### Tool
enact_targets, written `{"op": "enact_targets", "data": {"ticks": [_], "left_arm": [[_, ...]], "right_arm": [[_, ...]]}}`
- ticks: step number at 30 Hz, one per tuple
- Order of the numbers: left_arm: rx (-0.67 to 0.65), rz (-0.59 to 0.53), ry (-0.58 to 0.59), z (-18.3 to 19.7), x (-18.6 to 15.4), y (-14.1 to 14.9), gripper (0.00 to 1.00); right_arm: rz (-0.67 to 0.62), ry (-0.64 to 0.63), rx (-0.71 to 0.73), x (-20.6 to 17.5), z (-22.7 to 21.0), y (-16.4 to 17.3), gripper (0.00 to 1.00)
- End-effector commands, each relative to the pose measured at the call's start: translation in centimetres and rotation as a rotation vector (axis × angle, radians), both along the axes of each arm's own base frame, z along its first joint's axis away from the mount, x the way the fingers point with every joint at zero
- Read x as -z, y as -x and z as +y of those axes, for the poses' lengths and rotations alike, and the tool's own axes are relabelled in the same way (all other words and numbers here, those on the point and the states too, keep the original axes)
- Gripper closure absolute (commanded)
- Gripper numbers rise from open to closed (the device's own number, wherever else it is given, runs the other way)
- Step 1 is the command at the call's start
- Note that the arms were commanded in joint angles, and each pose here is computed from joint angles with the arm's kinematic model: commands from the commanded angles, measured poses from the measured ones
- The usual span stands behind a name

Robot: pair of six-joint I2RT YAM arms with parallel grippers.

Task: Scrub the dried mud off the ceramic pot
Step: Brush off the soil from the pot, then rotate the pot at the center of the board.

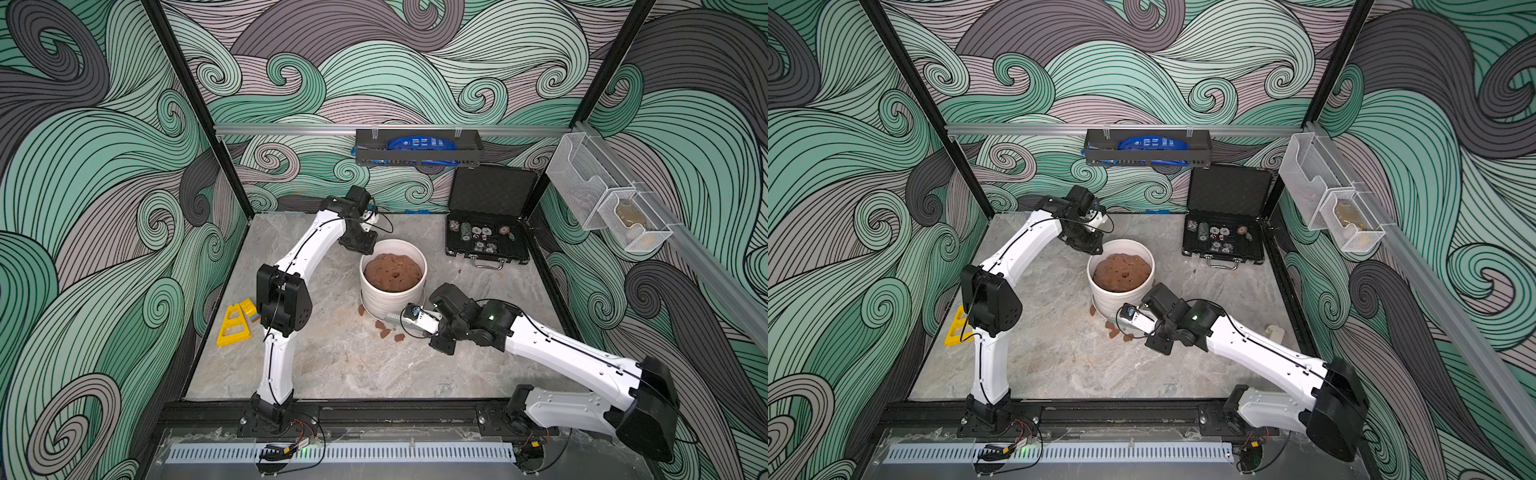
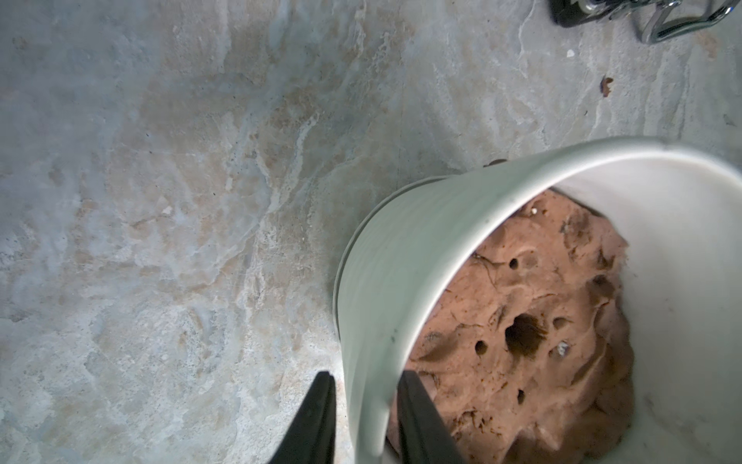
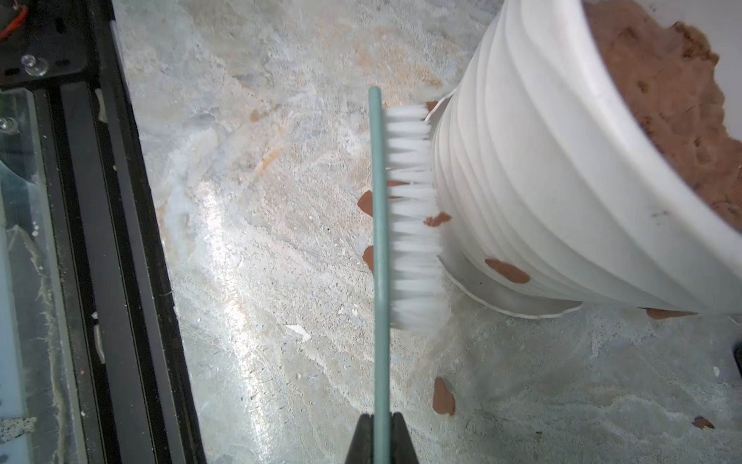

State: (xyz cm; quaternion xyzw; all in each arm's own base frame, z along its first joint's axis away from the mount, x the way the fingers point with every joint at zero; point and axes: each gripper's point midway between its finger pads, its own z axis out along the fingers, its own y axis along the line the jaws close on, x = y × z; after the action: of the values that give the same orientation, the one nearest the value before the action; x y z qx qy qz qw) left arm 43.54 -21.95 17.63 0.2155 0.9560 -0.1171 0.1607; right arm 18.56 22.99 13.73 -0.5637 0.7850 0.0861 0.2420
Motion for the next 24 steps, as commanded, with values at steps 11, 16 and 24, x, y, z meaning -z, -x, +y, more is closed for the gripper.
{"op": "enact_targets", "data": {"ticks": [11,16,24], "left_arm": [[-0.367,-0.124,0.005,3.5,-6.4,1.1,0.28],[-0.517,-0.040,0.005,3.9,-5.0,5.3,0.28],[-0.692,-0.035,-0.031,2.1,-3.9,10.4,0.27]], "right_arm": [[-0.032,-0.106,-0.004,-2.3,0.9,-1.2,1.00],[-0.026,-0.117,-0.013,-2.1,1.0,-1.1,1.00],[-0.037,-0.170,-0.027,-3.2,1.3,-0.8,1.00]]}}
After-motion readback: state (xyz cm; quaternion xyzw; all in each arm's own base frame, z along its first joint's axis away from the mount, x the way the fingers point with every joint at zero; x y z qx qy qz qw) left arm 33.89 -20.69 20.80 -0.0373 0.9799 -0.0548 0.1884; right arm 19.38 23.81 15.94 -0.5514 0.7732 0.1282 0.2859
